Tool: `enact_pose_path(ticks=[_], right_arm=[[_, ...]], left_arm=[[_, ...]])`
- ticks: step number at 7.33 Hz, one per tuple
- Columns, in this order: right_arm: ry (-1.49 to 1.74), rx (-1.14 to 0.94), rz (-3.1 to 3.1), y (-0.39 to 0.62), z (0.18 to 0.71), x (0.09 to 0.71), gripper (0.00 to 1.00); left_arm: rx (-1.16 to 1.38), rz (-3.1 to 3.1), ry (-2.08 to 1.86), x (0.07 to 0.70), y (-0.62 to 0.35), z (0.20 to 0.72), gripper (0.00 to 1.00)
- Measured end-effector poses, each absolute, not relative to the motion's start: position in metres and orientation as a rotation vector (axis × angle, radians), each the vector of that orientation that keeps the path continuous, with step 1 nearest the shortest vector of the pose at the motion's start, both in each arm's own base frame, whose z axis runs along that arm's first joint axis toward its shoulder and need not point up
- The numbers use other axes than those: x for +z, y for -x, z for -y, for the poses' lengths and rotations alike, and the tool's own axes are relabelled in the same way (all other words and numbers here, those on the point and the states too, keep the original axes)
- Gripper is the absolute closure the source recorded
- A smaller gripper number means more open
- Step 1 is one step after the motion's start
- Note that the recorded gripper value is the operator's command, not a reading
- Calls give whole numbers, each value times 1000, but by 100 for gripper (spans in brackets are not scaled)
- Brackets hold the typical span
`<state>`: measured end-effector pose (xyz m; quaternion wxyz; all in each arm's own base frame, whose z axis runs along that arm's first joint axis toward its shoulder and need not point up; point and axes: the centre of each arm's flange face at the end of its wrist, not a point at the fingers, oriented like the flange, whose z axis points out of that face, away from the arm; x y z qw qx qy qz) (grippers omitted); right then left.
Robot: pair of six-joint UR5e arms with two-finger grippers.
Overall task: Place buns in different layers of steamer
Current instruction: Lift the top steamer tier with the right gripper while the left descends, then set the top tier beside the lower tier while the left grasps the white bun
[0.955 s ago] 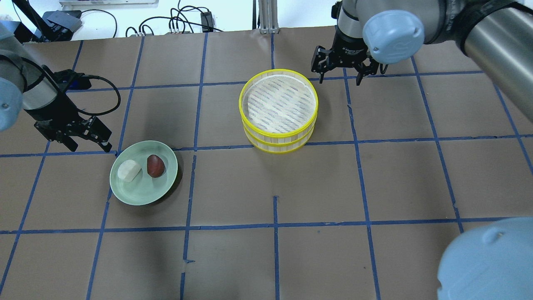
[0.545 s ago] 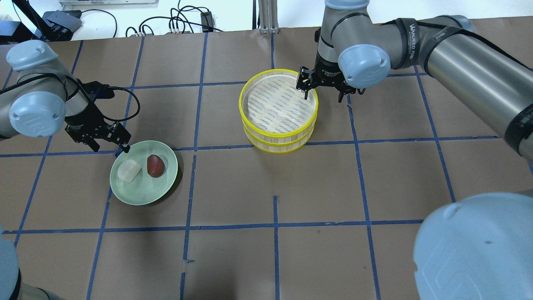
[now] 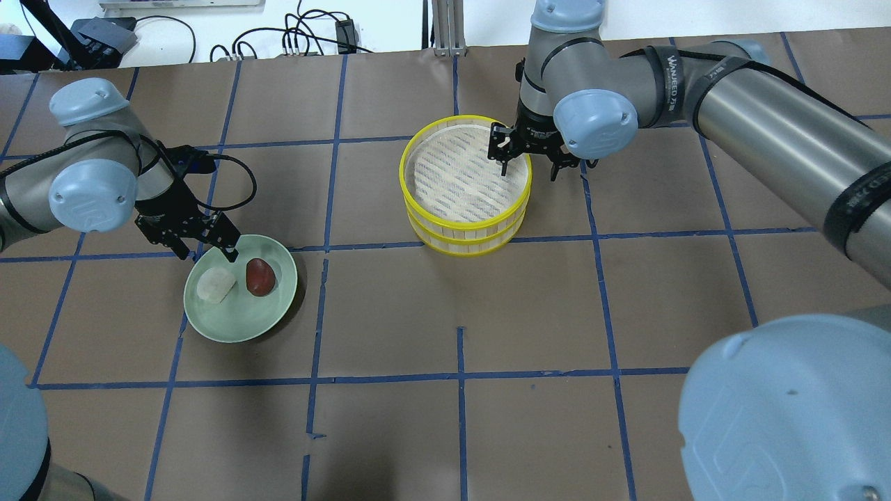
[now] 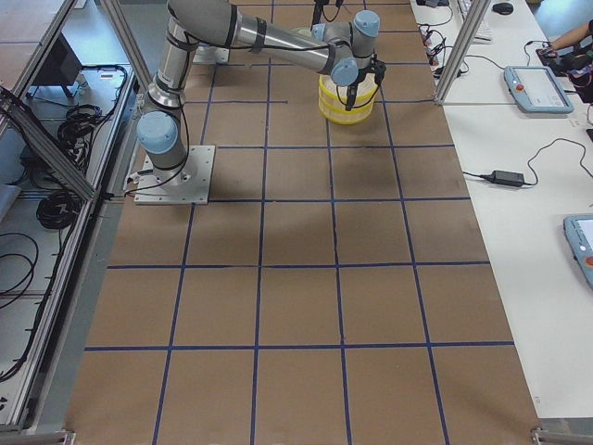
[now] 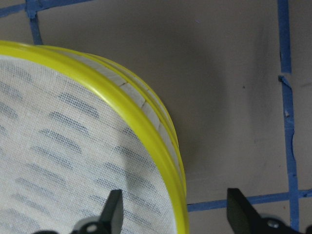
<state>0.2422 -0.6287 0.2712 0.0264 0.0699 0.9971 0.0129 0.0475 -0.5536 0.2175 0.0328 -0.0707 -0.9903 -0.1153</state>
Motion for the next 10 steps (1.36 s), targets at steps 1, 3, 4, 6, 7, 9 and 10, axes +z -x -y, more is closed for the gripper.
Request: enact_pose_path(ticks=[1,3,4,6,7,9,10], right_arm=[[-209,41,-3077,-243,628,270,75],[-204,36,-3075,-243,628,271,83],[-204,35,-3074,-243,627,273,84],[-199,28,-3075,-242,623,283,87],[-195,23,-3075,-242,621,292,87],[-178,-16,-3072,-227,620,321,87],[-165,-38,-3075,-201,625,333,87]], left_arm=[[-352,3049,224,215,-46,554,5],[-360,3048,230,205,-45,552,14],[-365,3049,230,200,-45,549,23],[-389,3044,225,192,-43,543,59],[-402,3040,223,188,-42,539,72],[-412,3035,218,184,-41,536,98],[-408,3036,215,185,-41,536,98]])
